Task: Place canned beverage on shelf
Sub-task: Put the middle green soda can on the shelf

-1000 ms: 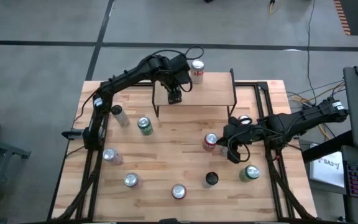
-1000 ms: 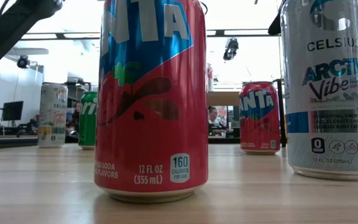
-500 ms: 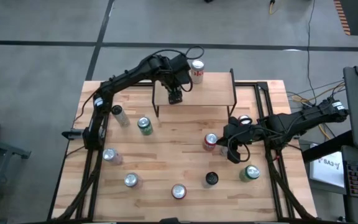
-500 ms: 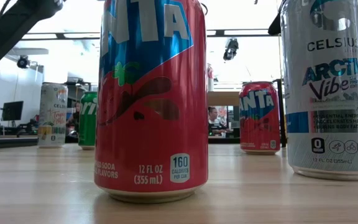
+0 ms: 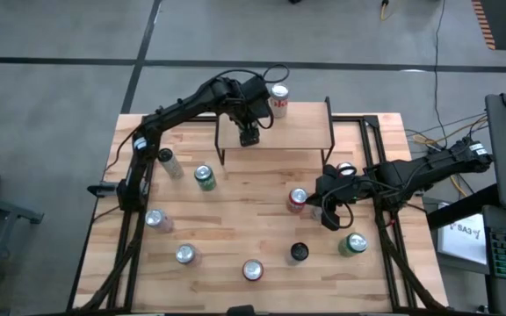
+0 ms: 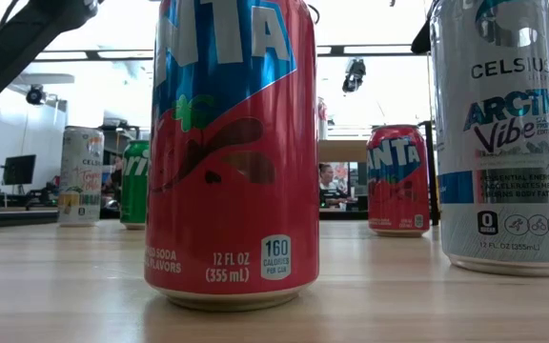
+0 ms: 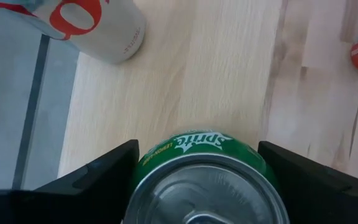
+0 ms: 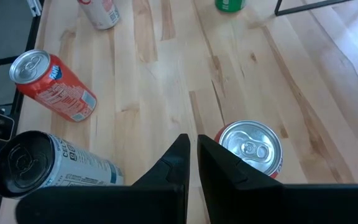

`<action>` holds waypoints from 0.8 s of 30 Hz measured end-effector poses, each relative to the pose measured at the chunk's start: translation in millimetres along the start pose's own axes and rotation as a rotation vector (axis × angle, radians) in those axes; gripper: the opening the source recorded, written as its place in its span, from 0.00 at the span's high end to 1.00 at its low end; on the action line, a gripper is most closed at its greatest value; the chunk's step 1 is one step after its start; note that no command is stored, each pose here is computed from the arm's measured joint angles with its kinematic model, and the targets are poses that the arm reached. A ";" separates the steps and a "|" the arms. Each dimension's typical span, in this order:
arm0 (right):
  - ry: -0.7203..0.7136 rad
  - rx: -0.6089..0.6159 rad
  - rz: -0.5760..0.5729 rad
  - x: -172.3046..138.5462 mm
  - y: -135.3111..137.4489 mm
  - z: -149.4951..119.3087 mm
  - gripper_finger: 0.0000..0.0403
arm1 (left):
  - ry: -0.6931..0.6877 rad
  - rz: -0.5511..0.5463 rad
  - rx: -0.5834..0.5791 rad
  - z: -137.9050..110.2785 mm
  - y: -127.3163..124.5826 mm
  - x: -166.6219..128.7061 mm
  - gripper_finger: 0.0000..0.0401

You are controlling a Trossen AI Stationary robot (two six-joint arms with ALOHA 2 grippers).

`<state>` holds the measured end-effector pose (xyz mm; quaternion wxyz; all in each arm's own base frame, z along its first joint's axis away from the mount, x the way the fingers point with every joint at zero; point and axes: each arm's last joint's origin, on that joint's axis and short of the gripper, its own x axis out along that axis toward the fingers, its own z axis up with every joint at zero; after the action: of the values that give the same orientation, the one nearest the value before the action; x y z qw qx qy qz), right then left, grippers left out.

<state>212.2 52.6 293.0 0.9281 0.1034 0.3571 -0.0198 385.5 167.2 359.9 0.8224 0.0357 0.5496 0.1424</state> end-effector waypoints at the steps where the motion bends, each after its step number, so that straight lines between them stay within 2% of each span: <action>1: 0.000 0.000 0.000 0.0 0.0 0.0 0.94 | 0.003 0.000 0.001 -0.1 -0.1 0.8 0.19; 6: 0.000 0.000 0.000 0.0 0.0 0.0 0.94 | 0.006 -0.001 0.005 -0.1 0.3 2.3 0.14; 24: -0.001 0.000 0.000 0.0 0.0 0.0 0.94 | -0.035 0.014 0.046 -0.7 4.4 -12.6 0.13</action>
<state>212.2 52.6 293.1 0.9282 0.1034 0.3568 -0.0200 379.6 168.0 371.8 0.8299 0.0612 0.5380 0.1349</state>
